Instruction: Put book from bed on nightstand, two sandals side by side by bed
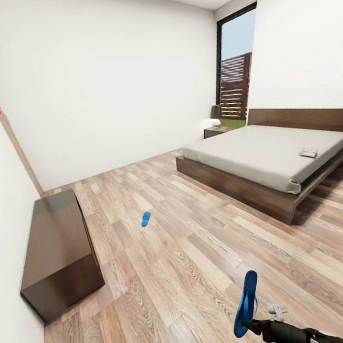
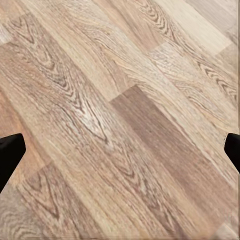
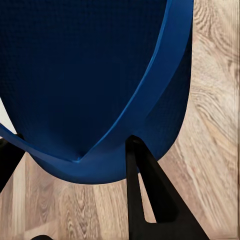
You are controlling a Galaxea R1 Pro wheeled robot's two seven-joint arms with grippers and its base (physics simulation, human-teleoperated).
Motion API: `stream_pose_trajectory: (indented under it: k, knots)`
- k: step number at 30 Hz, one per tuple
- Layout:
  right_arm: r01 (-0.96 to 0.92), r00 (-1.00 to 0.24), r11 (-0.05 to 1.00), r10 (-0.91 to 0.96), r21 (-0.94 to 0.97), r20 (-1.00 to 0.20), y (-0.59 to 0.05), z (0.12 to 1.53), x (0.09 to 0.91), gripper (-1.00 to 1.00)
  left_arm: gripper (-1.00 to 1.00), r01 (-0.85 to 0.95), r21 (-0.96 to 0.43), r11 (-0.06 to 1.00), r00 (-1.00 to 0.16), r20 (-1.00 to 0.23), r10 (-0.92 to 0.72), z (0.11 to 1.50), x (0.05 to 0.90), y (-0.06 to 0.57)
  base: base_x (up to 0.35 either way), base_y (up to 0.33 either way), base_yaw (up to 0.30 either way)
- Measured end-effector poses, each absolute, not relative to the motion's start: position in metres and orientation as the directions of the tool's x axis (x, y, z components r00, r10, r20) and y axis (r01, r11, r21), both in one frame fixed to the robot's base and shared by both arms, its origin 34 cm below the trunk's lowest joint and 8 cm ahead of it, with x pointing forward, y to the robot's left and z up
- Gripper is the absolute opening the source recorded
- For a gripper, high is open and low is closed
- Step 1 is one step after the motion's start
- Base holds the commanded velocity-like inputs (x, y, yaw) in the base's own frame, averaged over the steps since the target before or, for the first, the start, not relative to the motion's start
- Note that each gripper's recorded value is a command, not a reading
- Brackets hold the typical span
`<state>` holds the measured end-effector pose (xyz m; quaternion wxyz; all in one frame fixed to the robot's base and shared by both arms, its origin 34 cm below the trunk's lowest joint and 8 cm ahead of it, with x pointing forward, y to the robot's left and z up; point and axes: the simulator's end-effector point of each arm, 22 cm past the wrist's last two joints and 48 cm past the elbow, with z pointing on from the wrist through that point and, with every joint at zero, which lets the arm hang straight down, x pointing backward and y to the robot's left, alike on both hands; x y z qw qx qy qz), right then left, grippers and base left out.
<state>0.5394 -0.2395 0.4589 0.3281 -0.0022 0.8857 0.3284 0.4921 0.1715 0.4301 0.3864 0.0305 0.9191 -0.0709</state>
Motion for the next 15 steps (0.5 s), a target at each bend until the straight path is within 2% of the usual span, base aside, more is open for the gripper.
stream_pose_trajectory:
  k: [4,15]
  knots:
    - [-0.219,-0.785,0.784,0.212,0.581,-0.583,-0.2394,0.4589,0.5394,-1.0,1.0,0.111,-0.106,0.988,-0.704,-0.71,0.002,0.4278,0.4898,0.1717,0.0,0.0,-0.144]
    - [-0.221,-0.785,0.783,0.211,0.582,-0.582,-0.2376,0.4589,0.5394,-1.0,1.0,0.11,-0.107,0.988,-0.705,-0.71,0.002,0.4277,0.4896,0.1713,0.014,0.0,-0.01]
